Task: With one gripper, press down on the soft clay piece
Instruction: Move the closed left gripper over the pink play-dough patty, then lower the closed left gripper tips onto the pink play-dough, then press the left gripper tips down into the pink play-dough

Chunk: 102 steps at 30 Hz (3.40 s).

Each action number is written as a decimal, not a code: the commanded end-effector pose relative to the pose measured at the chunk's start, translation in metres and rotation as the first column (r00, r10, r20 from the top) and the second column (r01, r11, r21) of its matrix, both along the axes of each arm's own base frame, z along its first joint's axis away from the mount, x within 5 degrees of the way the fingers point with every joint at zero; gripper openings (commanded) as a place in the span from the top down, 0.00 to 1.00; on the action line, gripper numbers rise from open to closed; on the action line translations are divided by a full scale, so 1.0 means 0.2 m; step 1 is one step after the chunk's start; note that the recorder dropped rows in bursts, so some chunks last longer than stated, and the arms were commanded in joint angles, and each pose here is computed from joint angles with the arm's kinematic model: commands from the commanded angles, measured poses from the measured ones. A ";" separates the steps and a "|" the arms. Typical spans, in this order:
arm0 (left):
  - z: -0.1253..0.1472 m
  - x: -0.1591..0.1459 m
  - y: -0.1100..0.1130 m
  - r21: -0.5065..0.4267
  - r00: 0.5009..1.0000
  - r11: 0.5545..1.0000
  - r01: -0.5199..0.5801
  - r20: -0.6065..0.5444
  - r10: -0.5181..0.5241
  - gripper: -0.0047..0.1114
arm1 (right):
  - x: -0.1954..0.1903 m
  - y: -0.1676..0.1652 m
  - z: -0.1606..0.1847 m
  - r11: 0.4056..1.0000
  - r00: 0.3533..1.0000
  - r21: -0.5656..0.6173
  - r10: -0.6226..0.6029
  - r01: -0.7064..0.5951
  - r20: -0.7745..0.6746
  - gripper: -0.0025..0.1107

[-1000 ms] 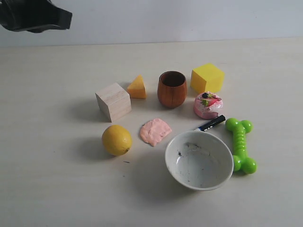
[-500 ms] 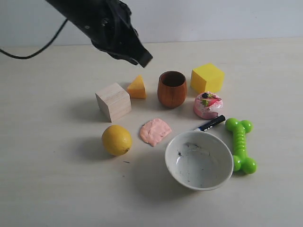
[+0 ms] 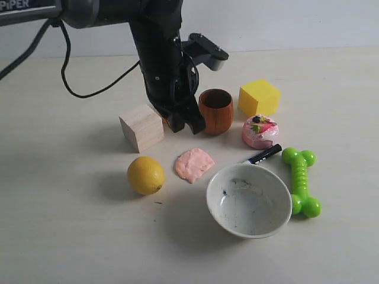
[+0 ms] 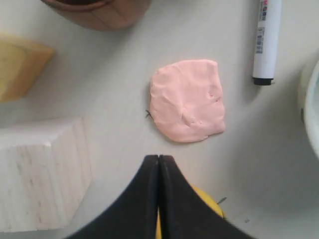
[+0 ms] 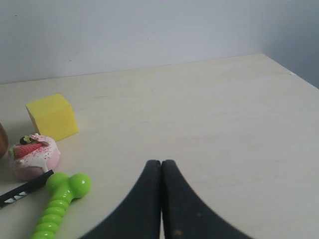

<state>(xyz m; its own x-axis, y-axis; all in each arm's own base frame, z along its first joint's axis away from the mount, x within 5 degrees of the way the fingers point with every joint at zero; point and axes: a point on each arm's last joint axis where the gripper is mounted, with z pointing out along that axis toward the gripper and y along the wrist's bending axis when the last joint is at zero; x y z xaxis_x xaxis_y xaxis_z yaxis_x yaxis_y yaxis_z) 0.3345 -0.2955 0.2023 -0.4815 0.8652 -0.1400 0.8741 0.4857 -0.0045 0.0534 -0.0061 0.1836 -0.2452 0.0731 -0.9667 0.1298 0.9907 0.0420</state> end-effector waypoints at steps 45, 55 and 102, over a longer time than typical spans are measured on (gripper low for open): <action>-0.26 0.00 -0.18 0.029 0.998 0.999 0.045 -0.049 -0.044 0.96 | 0.00 0.00 0.00 1.000 1.000 -0.005 0.002 -0.002 0.007 0.98; -0.30 0.00 -0.19 0.024 0.997 0.999 0.037 -0.072 -0.035 0.96 | 0.00 0.00 0.00 1.000 1.000 -0.003 0.002 -0.002 0.007 0.98; -0.74 -0.03 -0.18 0.139 0.973 0.990 -0.006 -0.229 0.038 0.96 | 0.00 0.00 0.00 1.000 1.000 -0.003 0.002 -0.002 0.007 0.98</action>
<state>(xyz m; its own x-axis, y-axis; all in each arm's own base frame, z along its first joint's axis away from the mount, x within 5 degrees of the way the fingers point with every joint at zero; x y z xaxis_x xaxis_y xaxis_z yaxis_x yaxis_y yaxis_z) 0.3350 -0.3345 0.0988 -0.4946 0.8687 0.0260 0.8627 0.4944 -0.1061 0.0534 -0.0061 0.1836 -0.2452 0.0731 -0.9667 0.1298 0.9907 0.0420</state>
